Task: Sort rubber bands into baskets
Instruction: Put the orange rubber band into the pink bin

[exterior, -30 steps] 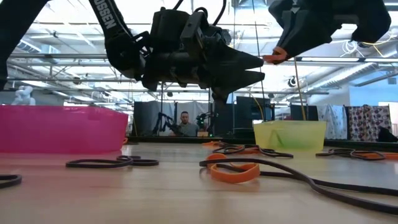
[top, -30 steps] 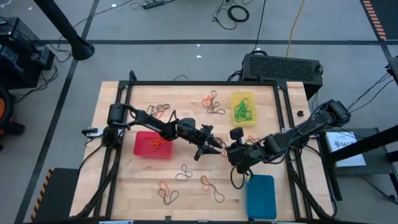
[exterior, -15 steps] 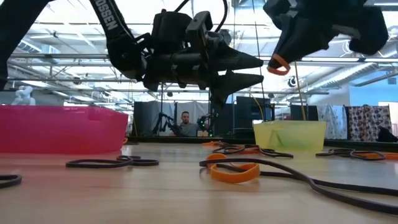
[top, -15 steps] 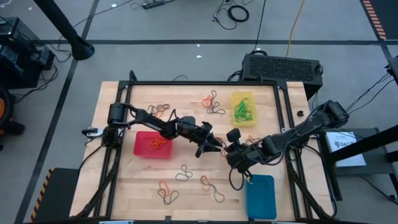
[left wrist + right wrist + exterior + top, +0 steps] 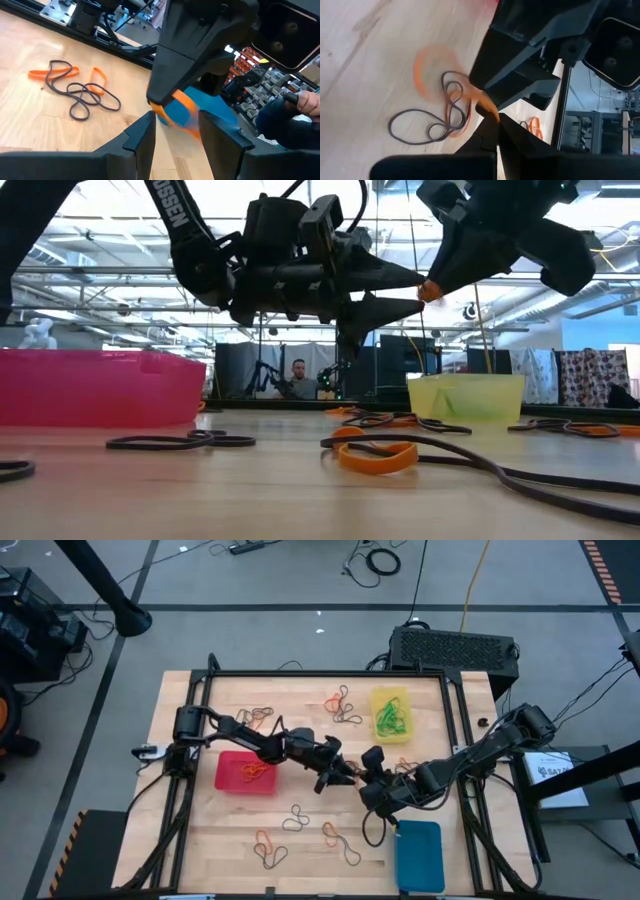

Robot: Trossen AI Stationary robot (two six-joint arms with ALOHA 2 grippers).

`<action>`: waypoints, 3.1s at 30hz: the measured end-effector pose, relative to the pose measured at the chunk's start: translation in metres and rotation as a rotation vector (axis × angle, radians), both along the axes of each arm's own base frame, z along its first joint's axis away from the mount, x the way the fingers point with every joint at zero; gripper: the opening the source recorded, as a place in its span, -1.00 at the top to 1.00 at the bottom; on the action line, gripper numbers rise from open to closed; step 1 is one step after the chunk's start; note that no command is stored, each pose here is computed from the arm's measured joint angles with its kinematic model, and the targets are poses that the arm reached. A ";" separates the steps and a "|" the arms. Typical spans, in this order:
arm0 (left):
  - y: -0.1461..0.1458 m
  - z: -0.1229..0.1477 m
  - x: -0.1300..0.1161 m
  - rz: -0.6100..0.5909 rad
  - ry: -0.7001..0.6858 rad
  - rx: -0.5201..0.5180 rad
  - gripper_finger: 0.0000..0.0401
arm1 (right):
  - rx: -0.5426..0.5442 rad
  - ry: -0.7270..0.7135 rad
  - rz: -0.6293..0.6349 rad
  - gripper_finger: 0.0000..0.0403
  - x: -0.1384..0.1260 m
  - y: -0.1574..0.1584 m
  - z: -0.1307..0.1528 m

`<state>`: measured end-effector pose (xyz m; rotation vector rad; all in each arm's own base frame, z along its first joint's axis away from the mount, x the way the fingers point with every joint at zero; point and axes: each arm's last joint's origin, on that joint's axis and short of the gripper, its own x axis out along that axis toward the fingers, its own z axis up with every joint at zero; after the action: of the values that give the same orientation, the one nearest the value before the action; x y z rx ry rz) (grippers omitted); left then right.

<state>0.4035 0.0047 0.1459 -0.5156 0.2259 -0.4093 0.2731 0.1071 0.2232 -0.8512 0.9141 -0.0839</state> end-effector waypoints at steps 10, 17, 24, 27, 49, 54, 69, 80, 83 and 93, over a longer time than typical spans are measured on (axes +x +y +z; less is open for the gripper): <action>0.000 0.000 0.000 0.000 0.001 0.007 0.33 | 0.010 0.000 -0.027 1.00 0.003 -0.007 0.000; 0.000 0.000 0.000 -0.003 -0.013 0.037 0.69 | 0.012 0.001 -0.031 1.00 0.003 -0.008 0.000; 0.001 0.000 0.000 0.007 -0.018 0.050 0.97 | 0.012 0.001 -0.031 0.99 0.003 -0.008 0.000; 0.001 0.000 0.000 0.012 -0.018 0.051 0.97 | 0.007 0.005 -0.025 0.94 0.003 -0.008 0.000; 0.012 -0.009 -0.004 -0.092 0.043 0.092 1.00 | 0.160 -0.030 -0.178 0.13 -0.001 -0.009 -0.003; -0.015 -0.026 -0.003 -0.075 0.170 0.414 1.00 | 0.372 0.068 -0.251 0.12 -0.009 -0.007 -0.009; -0.055 -0.003 0.028 -0.146 0.277 0.895 0.14 | 0.522 0.094 -0.380 0.24 -0.022 0.010 -0.012; -0.055 -0.037 0.037 -0.175 0.340 0.896 -0.05 | 0.525 0.085 -0.345 0.26 -0.025 0.019 -0.012; -0.055 -0.035 0.038 -0.193 0.346 0.911 0.15 | 0.525 0.084 -0.343 0.26 -0.025 0.019 -0.012; -0.052 -0.019 0.043 -0.211 0.416 1.039 0.97 | 0.447 0.029 -0.314 0.26 -0.022 0.017 -0.010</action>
<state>0.4468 -0.0478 0.1274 0.4621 0.8396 -0.3310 0.2510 0.1245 0.2133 -0.2918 1.0379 -0.1330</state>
